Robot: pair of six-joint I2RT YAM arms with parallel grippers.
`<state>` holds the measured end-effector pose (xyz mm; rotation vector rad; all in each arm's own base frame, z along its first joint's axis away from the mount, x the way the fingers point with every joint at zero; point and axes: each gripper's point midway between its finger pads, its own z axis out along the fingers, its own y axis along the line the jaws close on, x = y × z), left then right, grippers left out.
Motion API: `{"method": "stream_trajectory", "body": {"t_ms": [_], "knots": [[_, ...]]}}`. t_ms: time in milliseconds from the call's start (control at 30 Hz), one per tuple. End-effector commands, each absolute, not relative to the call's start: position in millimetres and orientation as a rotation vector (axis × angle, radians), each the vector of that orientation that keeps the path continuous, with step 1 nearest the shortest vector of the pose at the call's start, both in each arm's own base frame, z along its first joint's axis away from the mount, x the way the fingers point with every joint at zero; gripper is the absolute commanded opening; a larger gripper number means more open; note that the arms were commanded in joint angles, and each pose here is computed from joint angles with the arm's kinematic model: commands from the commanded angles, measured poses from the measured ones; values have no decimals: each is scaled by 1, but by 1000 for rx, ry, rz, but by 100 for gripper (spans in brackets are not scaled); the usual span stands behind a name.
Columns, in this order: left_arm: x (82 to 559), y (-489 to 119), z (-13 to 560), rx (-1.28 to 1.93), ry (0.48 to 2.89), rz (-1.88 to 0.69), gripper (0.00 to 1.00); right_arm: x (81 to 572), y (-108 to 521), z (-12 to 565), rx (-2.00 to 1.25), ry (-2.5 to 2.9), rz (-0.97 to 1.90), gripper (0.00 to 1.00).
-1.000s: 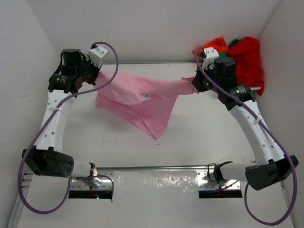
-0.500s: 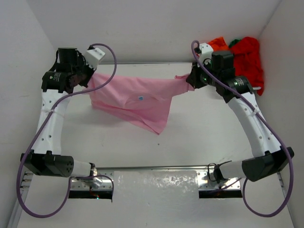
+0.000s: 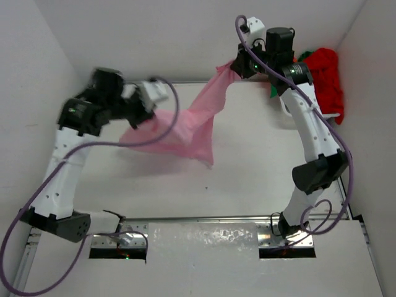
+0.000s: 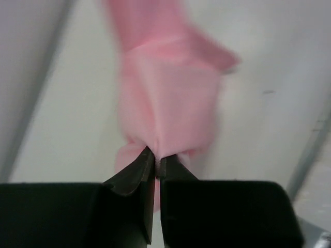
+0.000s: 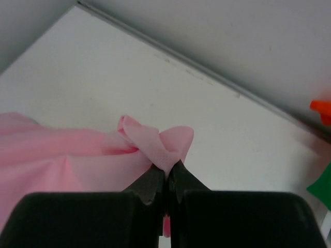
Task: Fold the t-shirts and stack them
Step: Flatten out the tshirt
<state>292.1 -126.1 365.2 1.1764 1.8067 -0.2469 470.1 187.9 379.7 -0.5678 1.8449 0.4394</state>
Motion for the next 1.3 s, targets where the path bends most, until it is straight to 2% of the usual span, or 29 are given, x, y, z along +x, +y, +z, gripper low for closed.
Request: {"method": "stream_trajectory", "body": {"t_ms": [0,33,67,100,133,167,200,233,267,367,400,467,500,567,600,700,733,800,867,1000,1067,1200,1267], "knots": [[220,-220,289,1485,1769,-683,0,482,152,327,-518,1995,389,0],[196,-251,273,1575,1728,-770,0,490,131,319,-457,1993,367,0],[193,-272,265,1601,1679,-835,0,486,116,276,-407,2082,358,1],[179,-288,245,1655,1708,-895,11,489,102,267,-356,2085,338,5],[189,-306,219,1676,1759,-902,26,502,78,260,-272,2069,319,11],[201,-311,203,1658,1840,-804,40,505,70,241,-239,2104,313,26],[198,-322,190,1721,1843,-758,77,516,63,214,-217,2160,316,69],[203,-327,165,1777,1902,-708,84,516,55,193,-202,2236,316,89],[212,-326,166,1793,1914,-635,87,529,53,209,-199,2228,300,99],[236,-309,196,1683,1900,-579,91,516,38,188,-150,2426,227,99],[259,-282,228,1542,1878,-543,100,511,37,189,-124,2421,214,99],[289,-241,246,1351,1890,-471,100,477,37,198,-91,2394,201,99],[313,-198,257,1201,1929,-362,100,470,41,205,-87,2344,163,99],[325,-144,220,1066,2118,-200,100,422,39,207,-66,2343,90,99],[328,-110,195,983,2249,-141,95,387,35,197,-10,2371,22,99],[303,-67,112,908,2540,-100,85,335,42,166,92,2414,38,97],[292,-53,86,904,2608,-56,85,302,44,140,110,2455,56,88],[305,-44,71,860,2585,-20,90,273,55,118,156,2504,111,69],[310,-45,67,808,2582,-60,95,241,61,93,171,2563,146,59],[315,-66,61,730,2648,-236,95,199,68,66,215,2622,164,76],[310,-57,43,705,2718,-185,94,180,67,46,247,2659,177,78],[300,-20,4,661,2821,100,91,157,70,14,312,2693,227,79],[296,-20,-5,682,2831,98,90,152,68,4,318,2714,207,79]]}}
